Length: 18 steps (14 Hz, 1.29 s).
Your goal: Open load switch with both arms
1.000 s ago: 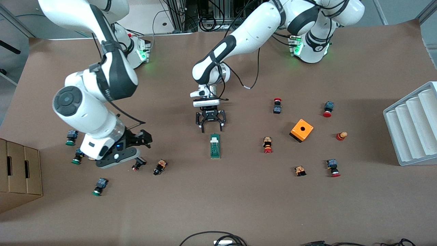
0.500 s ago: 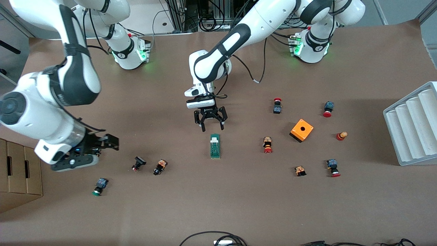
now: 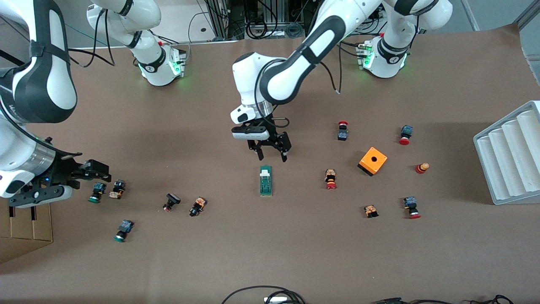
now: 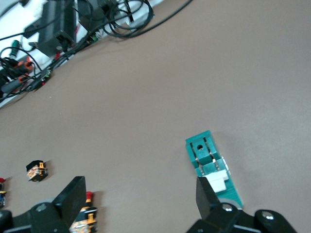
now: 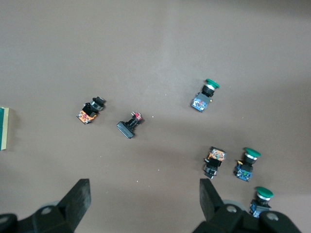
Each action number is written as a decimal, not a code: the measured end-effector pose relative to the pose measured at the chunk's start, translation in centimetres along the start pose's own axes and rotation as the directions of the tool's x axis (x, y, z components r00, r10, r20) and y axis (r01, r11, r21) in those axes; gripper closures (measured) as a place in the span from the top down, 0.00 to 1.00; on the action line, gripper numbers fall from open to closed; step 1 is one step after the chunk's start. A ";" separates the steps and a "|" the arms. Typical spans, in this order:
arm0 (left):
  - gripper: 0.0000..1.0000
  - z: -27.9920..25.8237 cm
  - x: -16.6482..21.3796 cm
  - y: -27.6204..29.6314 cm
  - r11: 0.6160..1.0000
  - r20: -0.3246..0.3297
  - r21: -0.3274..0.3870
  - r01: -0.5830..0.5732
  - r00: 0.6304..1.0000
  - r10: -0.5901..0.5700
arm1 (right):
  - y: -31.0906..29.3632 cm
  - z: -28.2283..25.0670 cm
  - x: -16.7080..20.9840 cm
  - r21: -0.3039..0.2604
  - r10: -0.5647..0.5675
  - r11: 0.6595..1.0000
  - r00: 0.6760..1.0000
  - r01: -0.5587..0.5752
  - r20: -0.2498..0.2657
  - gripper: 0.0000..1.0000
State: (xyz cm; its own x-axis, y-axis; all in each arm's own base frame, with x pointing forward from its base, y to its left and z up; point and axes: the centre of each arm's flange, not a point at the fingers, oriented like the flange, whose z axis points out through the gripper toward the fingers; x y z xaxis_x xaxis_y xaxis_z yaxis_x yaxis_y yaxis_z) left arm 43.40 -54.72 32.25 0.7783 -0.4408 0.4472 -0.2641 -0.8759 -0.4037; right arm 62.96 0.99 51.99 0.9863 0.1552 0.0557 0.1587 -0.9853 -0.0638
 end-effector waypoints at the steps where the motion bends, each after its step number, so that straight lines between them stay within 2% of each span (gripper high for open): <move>1: 1.00 -0.5 1.0 -1.2 1.000 0.023 -0.022 -0.019 1.000 0.019 | -0.1 -1.0 -0.2 -0.003 -0.005 1.000 1.000 0.005 0.011 1.00; 6: 1.00 -1.9 5.4 -9.0 0.987 0.111 -0.138 -0.085 0.989 0.101 | -0.1 -3.2 -0.7 -0.012 -0.009 1.000 0.999 0.009 0.043 1.00; 9: 1.00 -2.6 7.5 -14.6 0.976 0.175 -0.190 -0.104 0.975 0.138 | 0.7 -3.1 -1.1 -0.066 -0.011 0.998 0.997 0.016 0.078 1.00; 11: 1.00 -3.7 8.7 -17.4 0.976 0.231 -0.197 -0.096 0.963 0.141 | 1.0 -3.1 -1.2 -0.094 -0.012 0.995 0.996 0.021 0.087 1.00; 13: 1.00 -4.4 9.6 -19.6 0.979 0.285 -0.197 -0.045 0.953 0.101 | 1.2 -3.1 -1.2 -0.097 -0.010 0.995 0.996 0.019 0.090 1.00; 16: 1.00 -3.2 10.8 -25.4 0.964 0.350 -0.249 0.092 0.937 0.001 | 3.3 -3.2 -1.7 -0.096 0.027 0.995 0.995 -0.017 0.096 1.00; 18: 1.00 -2.5 10.9 -29.7 0.954 0.386 -0.275 0.120 0.922 -0.005 | 4.7 -3.2 -2.0 -0.094 0.045 0.995 0.994 -0.035 0.098 1.00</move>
State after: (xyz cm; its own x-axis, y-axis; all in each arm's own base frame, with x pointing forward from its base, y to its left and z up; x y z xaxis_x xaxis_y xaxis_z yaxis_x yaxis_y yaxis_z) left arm 58.28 -34.03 51.09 0.9391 -0.3268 0.1061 -0.3153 -0.9424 -0.1114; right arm 61.56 -4.21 54.78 0.9921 0.1175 -0.0450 0.1188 -0.9925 0.0278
